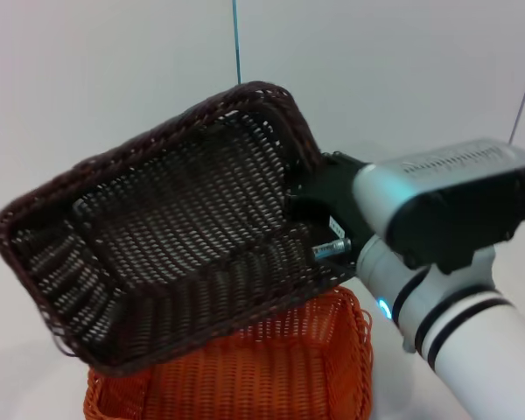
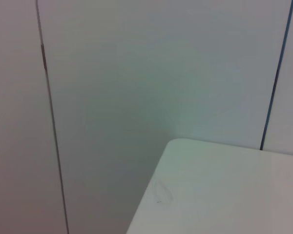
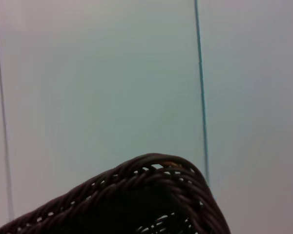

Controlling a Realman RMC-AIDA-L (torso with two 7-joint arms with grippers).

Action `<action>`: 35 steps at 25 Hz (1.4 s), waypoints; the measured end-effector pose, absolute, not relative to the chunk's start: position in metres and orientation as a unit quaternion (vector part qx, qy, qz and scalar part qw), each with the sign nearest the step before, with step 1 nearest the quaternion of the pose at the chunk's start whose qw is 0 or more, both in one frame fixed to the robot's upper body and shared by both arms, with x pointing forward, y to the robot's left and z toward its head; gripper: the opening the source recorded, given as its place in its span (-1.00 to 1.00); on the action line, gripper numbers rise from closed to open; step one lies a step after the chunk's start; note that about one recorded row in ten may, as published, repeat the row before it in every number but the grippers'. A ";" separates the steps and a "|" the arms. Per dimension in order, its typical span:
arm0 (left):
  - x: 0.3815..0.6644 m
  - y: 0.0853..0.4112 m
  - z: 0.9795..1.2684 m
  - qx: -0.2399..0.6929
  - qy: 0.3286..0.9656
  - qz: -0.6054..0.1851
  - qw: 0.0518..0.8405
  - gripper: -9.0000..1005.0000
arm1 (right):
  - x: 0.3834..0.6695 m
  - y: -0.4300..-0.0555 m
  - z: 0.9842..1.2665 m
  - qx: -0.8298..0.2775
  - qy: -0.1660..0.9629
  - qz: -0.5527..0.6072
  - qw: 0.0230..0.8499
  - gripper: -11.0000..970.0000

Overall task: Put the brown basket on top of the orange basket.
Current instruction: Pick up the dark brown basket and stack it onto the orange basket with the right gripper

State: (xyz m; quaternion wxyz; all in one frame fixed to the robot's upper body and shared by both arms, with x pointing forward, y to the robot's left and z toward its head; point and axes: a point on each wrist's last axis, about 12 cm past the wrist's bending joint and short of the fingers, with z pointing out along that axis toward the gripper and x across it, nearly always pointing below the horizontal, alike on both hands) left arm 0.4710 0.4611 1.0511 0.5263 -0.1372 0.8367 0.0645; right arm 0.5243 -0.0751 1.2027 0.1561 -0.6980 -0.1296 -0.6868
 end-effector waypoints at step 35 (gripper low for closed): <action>0.468 0.462 1.046 -0.145 0.839 0.066 0.520 0.71 | 0.525 -0.090 1.280 -0.771 -0.108 -0.614 0.131 -0.70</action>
